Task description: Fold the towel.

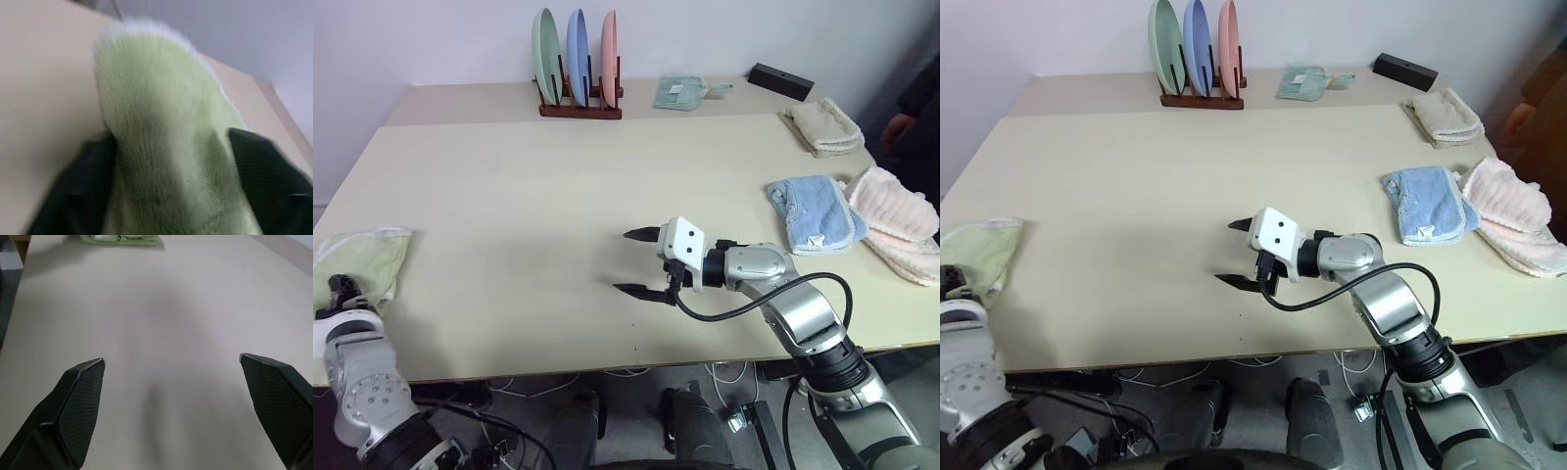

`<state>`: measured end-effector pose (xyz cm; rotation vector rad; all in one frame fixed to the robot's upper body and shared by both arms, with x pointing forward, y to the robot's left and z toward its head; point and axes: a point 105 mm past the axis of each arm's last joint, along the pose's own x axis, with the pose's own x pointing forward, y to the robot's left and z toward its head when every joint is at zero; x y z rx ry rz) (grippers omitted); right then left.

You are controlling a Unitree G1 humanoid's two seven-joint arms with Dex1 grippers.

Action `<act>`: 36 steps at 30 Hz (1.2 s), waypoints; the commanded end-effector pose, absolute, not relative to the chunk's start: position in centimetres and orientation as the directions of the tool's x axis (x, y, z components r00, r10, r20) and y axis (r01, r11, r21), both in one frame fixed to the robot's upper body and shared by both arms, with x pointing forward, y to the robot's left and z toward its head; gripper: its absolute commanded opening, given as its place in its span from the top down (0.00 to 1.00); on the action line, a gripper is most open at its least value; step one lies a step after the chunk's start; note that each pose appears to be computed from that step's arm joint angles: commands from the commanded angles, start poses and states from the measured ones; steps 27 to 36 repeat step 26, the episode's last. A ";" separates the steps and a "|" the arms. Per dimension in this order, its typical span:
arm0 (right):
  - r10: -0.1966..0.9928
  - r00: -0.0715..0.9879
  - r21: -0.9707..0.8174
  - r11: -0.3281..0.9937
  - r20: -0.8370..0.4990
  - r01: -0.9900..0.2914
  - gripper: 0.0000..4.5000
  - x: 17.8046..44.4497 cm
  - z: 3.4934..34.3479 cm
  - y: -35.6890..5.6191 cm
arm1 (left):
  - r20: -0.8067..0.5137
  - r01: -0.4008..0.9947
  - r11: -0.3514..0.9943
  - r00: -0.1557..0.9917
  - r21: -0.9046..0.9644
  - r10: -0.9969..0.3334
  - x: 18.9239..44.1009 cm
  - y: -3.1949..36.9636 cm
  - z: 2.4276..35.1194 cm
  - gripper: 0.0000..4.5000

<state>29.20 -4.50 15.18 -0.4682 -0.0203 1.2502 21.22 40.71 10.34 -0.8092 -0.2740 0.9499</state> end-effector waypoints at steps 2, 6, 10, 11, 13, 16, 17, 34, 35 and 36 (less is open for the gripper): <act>0.911 0.356 -0.384 0.258 -0.210 -0.887 0.00 29.9 16.5 -5.5 | 0.109 -0.665 0.476 0.514 -0.576 0.851 18.4 42.7 16.4 0.21; 0.895 0.406 -0.366 0.320 -0.185 -0.874 0.00 31.2 17.3 -6.8 | 0.267 -0.587 0.758 0.711 -0.286 0.651 21.3 39.8 20.6 0.21; 0.854 0.492 -0.354 0.414 -0.169 -0.839 0.00 32.9 17.5 -8.5 | 0.238 -0.275 0.961 0.933 -0.007 0.269 26.0 32.6 21.2 0.21; 0.822 0.541 -0.358 0.458 -0.177 -0.813 0.00 33.6 17.1 -9.4 | 0.191 -0.124 0.991 0.975 0.053 0.112 27.2 29.4 20.4 0.21; 0.759 0.626 -0.355 0.544 -0.178 -0.760 0.00 34.8 16.6 -11.1 | 0.097 0.109 0.979 0.987 0.173 -0.127 28.1 24.5 18.6 0.21; 0.710 0.687 -0.280 0.636 -0.156 -0.720 0.00 35.3 16.4 -13.1 | 0.021 0.228 0.943 0.971 0.242 -0.240 28.4 22.0 16.4 0.21; 0.701 0.697 -0.253 0.654 -0.151 -0.713 0.00 35.1 16.4 -13.8 | 0.009 0.249 0.940 0.966 0.234 -0.258 28.5 21.7 16.0 0.21; 0.677 0.710 -0.203 0.681 -0.192 -0.704 0.00 34.1 15.5 -15.9 | -0.015 0.329 0.920 0.942 0.213 -0.334 28.9 20.1 14.4 0.21; 0.677 0.710 -0.203 0.681 -0.192 -0.704 0.00 34.1 15.5 -15.9 | -0.015 0.329 0.920 0.942 0.213 -0.334 28.9 20.1 14.4 0.21; 0.677 0.710 -0.203 0.681 -0.192 -0.704 0.00 34.1 15.5 -15.9 | -0.015 0.329 0.920 0.942 0.213 -0.334 28.9 20.1 14.4 0.21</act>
